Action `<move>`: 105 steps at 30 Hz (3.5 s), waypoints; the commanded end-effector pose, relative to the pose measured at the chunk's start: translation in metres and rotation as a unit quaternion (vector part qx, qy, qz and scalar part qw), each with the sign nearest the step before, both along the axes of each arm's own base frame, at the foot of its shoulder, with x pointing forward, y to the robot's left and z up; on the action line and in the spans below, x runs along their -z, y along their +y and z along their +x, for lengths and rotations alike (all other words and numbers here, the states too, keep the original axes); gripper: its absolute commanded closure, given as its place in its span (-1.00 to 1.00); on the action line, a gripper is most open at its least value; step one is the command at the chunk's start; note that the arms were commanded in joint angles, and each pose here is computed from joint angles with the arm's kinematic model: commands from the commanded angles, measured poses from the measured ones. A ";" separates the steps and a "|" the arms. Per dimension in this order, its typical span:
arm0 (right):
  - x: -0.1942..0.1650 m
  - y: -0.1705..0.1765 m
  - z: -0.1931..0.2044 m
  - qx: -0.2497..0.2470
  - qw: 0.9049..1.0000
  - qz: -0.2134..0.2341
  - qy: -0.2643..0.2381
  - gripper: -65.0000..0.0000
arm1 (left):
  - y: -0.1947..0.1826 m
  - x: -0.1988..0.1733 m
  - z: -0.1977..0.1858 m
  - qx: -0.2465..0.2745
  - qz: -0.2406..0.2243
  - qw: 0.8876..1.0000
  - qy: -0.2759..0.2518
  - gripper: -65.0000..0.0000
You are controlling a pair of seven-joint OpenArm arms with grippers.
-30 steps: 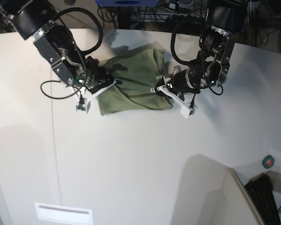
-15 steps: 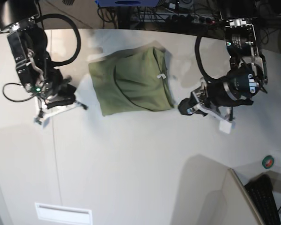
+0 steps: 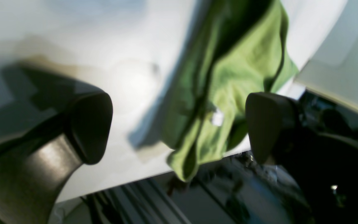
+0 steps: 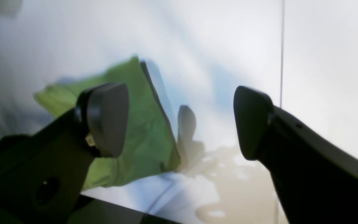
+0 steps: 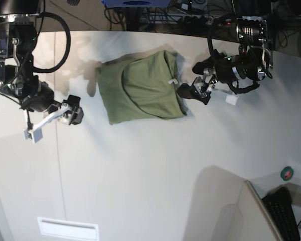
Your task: Layout the t-shirt on the table in an organized manner, then fold the t-shirt properly
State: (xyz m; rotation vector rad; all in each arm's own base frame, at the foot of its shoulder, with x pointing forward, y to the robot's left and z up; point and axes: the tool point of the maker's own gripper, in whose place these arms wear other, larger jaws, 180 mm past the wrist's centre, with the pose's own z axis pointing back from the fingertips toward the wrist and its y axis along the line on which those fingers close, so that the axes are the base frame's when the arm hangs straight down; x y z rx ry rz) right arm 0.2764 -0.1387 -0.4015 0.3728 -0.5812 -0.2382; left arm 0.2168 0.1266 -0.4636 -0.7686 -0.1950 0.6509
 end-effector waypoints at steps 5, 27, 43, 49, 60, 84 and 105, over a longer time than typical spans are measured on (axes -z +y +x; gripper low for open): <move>-0.016 -0.013 0.010 -0.003 0.999 0.001 -0.038 -0.52 | -0.006 -0.003 0.022 0.009 0.015 1.000 -0.018 -1.00; -0.013 -0.021 0.003 0.001 0.999 -0.005 -0.036 -0.52 | -0.048 0.042 0.015 0.099 0.064 0.992 0.035 0.10; -0.023 -0.098 0.003 0.118 0.992 -0.024 -0.047 -0.52 | -0.034 -0.028 0.152 0.445 0.367 0.812 -0.087 1.00; -0.005 -0.104 -0.011 0.126 0.992 -0.022 -0.017 0.04 | -0.088 -0.034 0.166 0.599 0.488 0.600 -0.206 1.00; 0.025 -0.102 -0.058 0.122 0.991 -0.025 0.047 0.83 | -0.190 -0.046 0.170 0.625 0.527 0.397 -0.418 1.00; 0.023 0.073 -0.060 -0.019 0.991 0.112 0.075 1.00 | -0.198 -0.021 0.149 0.655 0.479 0.448 -0.375 1.00; 0.061 0.085 -0.064 -0.017 0.981 0.138 0.139 1.00 | -0.219 -0.025 0.144 0.656 0.467 0.447 -0.389 1.00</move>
